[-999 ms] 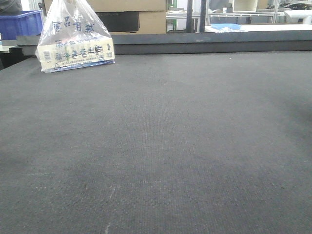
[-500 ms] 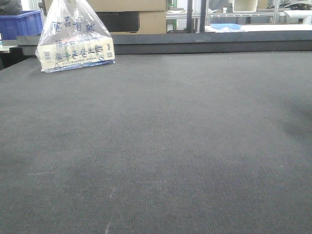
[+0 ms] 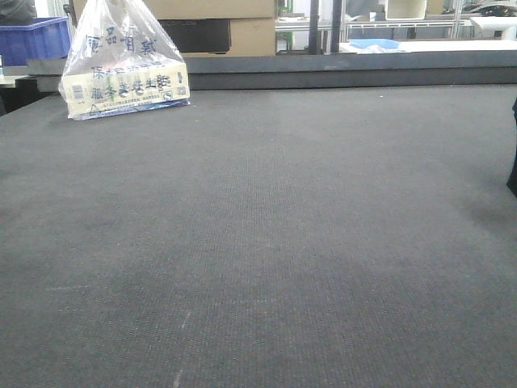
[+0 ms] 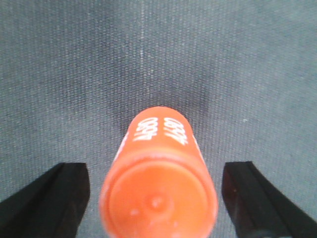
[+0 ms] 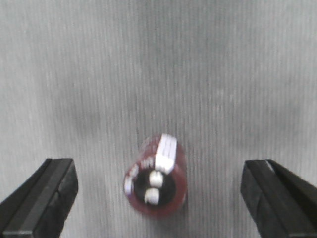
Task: Place cylindrical capacitor in blue bin on shelf
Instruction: 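Close left gripper on orange cylinder and right gripper on capacitor, then lift both held cylinders up off the table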
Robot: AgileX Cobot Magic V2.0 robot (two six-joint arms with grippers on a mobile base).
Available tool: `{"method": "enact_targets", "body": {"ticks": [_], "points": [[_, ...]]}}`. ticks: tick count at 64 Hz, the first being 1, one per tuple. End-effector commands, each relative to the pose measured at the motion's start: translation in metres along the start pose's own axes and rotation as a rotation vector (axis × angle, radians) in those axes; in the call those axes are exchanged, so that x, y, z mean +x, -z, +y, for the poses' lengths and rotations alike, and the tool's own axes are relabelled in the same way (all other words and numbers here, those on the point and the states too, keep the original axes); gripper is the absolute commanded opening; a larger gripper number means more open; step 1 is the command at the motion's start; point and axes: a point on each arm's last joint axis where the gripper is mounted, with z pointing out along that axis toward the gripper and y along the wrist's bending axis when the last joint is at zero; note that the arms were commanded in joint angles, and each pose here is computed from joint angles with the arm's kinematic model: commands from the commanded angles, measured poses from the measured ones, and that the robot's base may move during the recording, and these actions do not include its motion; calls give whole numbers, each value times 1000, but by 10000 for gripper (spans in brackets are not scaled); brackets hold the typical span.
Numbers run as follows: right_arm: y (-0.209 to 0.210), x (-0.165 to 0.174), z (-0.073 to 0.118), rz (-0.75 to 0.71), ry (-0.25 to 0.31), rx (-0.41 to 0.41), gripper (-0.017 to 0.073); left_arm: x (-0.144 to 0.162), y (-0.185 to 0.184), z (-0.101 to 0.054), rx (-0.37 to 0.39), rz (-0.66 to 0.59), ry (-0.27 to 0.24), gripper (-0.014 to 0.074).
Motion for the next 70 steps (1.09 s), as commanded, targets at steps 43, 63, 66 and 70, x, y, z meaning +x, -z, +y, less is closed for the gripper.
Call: {"method": "enact_targets", "body": {"ticks": [43, 63, 66, 70], "points": [[-19, -2, -3, 62, -11, 1, 418, -3, -1, -1, -1, -16, -1, 402], [-19, -2, -3, 69, -11, 1, 154, -3, -1, -1, -1, -16, -1, 402], [-19, -2, -3, 66, -11, 1, 99, -3, -1, -1, -2, -14, -1, 395], [-19, -2, -3, 64, -11, 1, 12, -2, -1, -1, -2, -6, -1, 350]]}}
